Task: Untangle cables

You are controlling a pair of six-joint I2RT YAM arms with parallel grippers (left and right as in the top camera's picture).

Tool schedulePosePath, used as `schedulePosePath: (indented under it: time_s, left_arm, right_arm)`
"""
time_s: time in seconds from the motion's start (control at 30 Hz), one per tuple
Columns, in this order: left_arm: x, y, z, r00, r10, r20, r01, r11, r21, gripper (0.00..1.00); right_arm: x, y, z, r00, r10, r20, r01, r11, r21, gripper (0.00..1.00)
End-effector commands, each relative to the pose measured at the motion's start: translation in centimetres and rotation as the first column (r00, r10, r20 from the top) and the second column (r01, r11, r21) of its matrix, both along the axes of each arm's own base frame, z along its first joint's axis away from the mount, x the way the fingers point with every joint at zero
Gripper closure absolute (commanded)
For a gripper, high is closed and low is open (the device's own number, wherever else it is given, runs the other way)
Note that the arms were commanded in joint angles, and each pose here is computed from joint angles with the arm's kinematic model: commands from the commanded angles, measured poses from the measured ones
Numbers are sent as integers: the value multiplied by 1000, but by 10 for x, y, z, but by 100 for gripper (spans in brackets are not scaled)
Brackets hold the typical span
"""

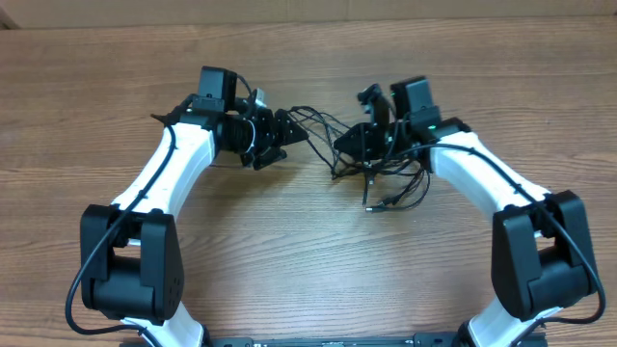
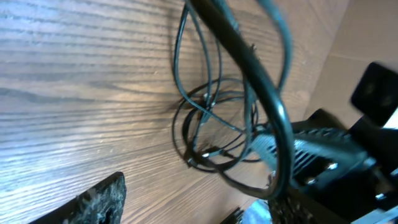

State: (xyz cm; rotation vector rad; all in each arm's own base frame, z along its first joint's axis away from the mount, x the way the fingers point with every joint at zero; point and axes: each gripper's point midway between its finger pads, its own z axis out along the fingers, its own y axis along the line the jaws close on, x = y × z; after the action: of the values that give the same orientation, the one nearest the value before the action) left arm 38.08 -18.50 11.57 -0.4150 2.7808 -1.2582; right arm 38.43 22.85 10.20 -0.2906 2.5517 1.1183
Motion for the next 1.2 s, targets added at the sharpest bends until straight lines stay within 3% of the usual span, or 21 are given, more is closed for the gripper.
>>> schedulePosePath:
  time_s: [0.0,0.23,0.33,0.43,0.5,0.73,0.87,0.97,1.07,1.17]
  left_arm:
    - [-1,-3,-4,999,-36,27,36,999,30,25]
    - [19,-23,8,997,25,79,-24,1000,-7,20]
    - [25,-17,-4,991,119,59,-123,989,81,21]
    - [26,-18,-12,985,156,70,-165,974,156,34]
    - [26,-19,-15,984,159,84,-172,967,188,36]
    - [36,-10,-26,944,311,105,-329,899,291,37]
    - [39,-22,-42,951,290,104,-308,905,293,57]
    - [35,-34,-61,963,260,67,-268,918,293,96]
    - [28,-36,-73,977,209,39,-211,929,303,96]
    - [24,-16,-67,989,135,52,-145,934,326,96]
  right_arm:
    - [1,7,25,999,34,22,-36,996,83,96]
    - [1,7,24,999,30,23,-32,997,74,96]
    - [0,7,23,999,33,16,-34,997,75,96]
    - [-1,7,23,999,33,13,-34,997,74,96]
    - [-1,7,23,999,33,12,-33,997,74,96]
    - [-9,8,18,999,41,-27,-40,997,65,96]
    - [-16,13,23,996,76,-41,-71,992,107,96]
    - [-18,14,25,995,88,-43,-82,989,122,96]
    - [-9,1,21,999,31,-37,-28,997,68,96]
    - [11,-44,24,993,-120,-13,119,991,-61,96]
